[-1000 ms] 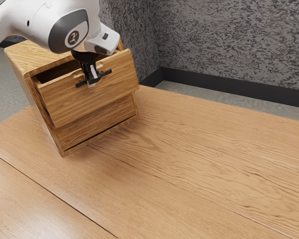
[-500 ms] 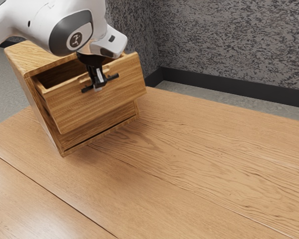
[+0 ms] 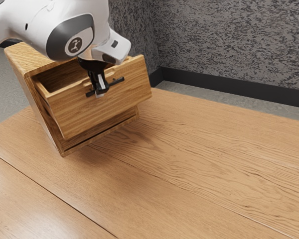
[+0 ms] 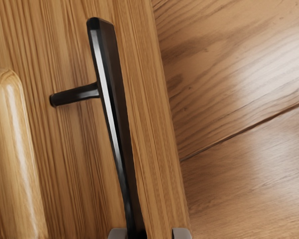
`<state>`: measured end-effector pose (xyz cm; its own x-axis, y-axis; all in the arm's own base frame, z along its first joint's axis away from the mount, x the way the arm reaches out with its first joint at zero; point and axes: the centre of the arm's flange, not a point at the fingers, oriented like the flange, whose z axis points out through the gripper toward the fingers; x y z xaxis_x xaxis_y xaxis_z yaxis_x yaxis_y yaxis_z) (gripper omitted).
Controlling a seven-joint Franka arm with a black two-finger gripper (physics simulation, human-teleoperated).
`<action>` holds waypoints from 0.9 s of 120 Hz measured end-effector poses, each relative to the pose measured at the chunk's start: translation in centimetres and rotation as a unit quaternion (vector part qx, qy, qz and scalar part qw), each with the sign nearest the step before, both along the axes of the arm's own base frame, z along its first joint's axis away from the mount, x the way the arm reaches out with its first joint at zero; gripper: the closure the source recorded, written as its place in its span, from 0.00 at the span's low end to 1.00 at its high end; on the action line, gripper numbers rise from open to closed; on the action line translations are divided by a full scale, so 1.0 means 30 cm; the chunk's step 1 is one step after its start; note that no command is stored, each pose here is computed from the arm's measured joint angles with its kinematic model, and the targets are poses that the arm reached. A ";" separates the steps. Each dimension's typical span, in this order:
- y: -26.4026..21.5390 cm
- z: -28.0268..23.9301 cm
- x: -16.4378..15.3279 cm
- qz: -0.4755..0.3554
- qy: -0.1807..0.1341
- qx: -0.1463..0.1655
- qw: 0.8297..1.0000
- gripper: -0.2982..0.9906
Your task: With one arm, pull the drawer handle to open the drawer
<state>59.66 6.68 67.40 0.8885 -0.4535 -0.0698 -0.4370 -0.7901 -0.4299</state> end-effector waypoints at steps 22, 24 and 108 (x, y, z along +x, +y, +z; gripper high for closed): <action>-0.052 0.002 -0.026 -0.007 0.001 -0.004 1.000 0.74; -0.058 0.002 -0.027 -0.009 0.001 -0.005 1.000 0.74; -0.257 0.015 -0.112 -0.033 -0.002 -0.004 0.999 0.74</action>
<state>56.29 -1.03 67.85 0.8565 -0.5124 -0.0622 -0.4871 -0.7624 -0.4260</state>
